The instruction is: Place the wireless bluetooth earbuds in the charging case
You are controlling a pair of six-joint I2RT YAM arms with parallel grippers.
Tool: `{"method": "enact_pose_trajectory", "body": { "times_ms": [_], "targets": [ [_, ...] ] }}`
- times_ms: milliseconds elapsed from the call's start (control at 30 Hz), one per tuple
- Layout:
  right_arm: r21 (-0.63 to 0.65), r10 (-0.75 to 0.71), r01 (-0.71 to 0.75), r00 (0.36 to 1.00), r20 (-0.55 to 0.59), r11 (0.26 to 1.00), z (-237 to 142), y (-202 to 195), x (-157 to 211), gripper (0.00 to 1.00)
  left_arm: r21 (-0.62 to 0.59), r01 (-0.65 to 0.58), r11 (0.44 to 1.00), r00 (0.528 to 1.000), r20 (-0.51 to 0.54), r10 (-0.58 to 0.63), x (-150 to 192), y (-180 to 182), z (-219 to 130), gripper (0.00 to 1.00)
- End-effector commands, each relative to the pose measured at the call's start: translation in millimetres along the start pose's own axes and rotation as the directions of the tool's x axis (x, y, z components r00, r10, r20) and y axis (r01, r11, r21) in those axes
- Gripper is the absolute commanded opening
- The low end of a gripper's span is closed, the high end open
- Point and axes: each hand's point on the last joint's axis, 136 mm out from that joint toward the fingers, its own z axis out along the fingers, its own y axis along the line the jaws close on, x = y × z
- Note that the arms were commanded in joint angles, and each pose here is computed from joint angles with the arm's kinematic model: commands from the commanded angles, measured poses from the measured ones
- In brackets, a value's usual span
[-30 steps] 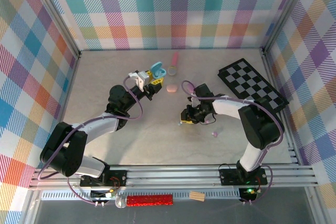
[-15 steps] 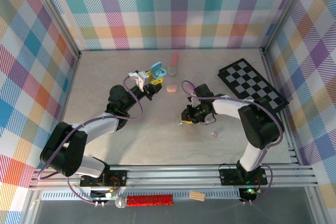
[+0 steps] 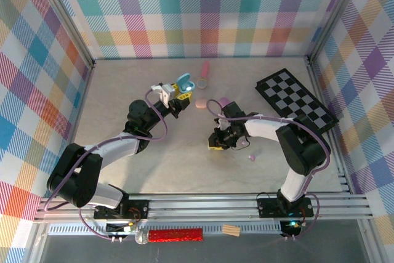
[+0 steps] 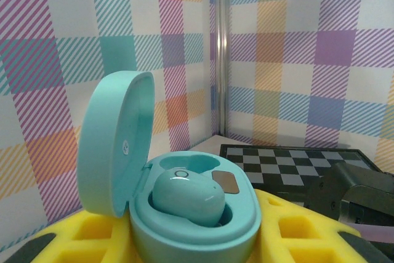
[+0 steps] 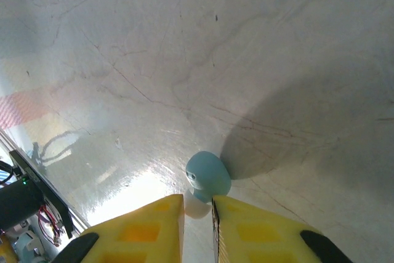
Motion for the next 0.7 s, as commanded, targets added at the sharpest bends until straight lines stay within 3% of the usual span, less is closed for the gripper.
{"method": "enact_pose_trajectory", "body": {
  "times_ms": [0, 367, 667],
  "targets": [
    [0.005, -0.014, 0.014, 1.000, -0.022, 1.000, -1, 1, 11, 0.23, 0.006, -0.014, 1.000, 0.999, 0.031, 0.013, -9, -2, -5, 0.36],
    [-0.042, -0.056, 0.060, 0.994, 0.091, 0.997, -12, 18, -7, 0.32, 0.002, -0.017, 1.000, 0.999, 0.031, 0.017, -11, -2, -7, 0.36],
    [-0.026, -0.058, 0.060, 0.997, 0.060, 0.998, -4, 21, -17, 0.25, -0.003, -0.015, 1.000, 1.000, 0.025, 0.015, -10, -3, -10, 0.36]
  ]
}}
